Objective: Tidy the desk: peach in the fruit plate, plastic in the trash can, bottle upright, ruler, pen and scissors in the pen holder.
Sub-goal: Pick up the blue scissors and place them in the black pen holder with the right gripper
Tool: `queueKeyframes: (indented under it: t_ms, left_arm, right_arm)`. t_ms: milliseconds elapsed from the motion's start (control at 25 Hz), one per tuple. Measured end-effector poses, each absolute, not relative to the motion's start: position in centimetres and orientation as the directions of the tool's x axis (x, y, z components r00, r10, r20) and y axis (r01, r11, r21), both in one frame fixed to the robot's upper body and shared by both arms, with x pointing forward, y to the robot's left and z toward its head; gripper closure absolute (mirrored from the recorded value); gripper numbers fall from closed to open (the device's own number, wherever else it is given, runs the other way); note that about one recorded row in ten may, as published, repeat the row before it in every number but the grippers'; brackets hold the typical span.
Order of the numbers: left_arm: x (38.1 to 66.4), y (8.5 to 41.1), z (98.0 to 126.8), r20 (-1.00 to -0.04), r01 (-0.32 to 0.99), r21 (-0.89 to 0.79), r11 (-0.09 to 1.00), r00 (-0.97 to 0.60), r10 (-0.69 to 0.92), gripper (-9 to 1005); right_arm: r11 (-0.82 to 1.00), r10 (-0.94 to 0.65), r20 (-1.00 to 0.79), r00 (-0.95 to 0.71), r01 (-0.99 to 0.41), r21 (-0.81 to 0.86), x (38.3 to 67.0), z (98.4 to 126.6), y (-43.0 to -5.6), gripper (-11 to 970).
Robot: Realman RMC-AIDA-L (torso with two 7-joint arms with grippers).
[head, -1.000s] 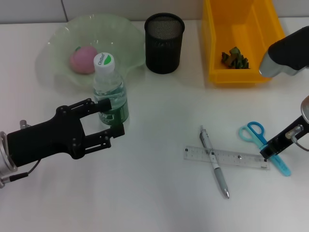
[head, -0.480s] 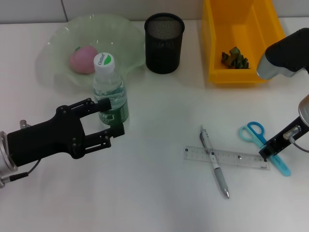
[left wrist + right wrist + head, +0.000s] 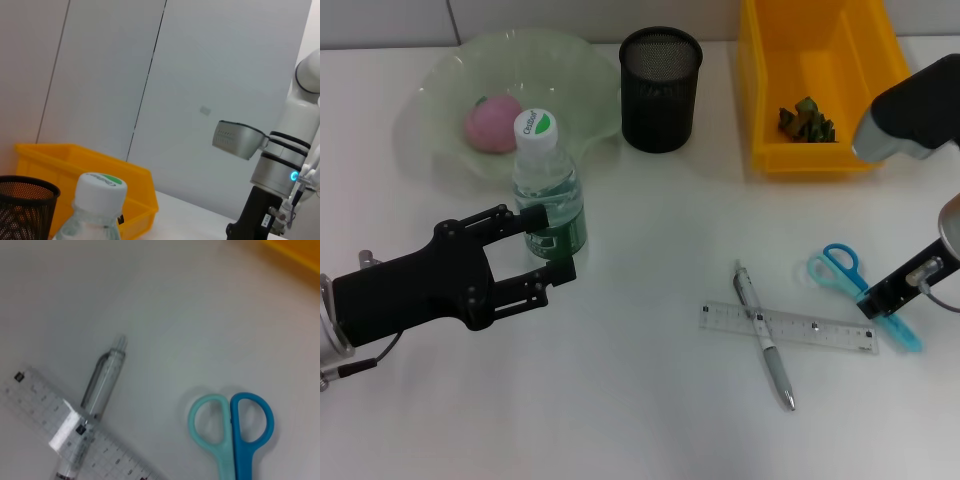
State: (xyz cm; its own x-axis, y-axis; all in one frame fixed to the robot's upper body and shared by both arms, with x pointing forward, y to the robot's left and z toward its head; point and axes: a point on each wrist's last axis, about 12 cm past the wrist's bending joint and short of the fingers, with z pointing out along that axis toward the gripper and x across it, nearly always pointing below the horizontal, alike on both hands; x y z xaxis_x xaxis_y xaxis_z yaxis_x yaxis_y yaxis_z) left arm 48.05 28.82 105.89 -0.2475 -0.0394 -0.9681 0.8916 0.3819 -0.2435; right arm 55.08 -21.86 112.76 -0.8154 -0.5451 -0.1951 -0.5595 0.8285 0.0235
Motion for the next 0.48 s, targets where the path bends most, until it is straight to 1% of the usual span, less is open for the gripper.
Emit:
queueKeyframes:
  t_ms: [160, 320, 480]
  left_arm:
    - [48.0, 28.9, 105.9, -0.968, 0.892, -0.245, 0.381, -0.248, -0.042, 253]
    - [47.9, 28.9, 105.9, -0.968, 0.891, -0.246, 0.381, -0.249, -0.043, 253]
    - [47.9, 28.9, 105.9, -0.968, 0.893, -0.245, 0.378, -0.247, -0.043, 253]
  right_arm:
    - [0.832, -0.536, -0.241, -0.809, -0.554, 0.011, 54.7, 114.0, -22.3, 750]
    - [0.849, -0.497, -0.335, -0.8, -0.528, 0.001, 54.3, 116.4, -23.6, 751]
    - [0.857, -0.41, -0.494, -0.766, -0.51, 0.08, 53.8, 119.1, -25.6, 751]
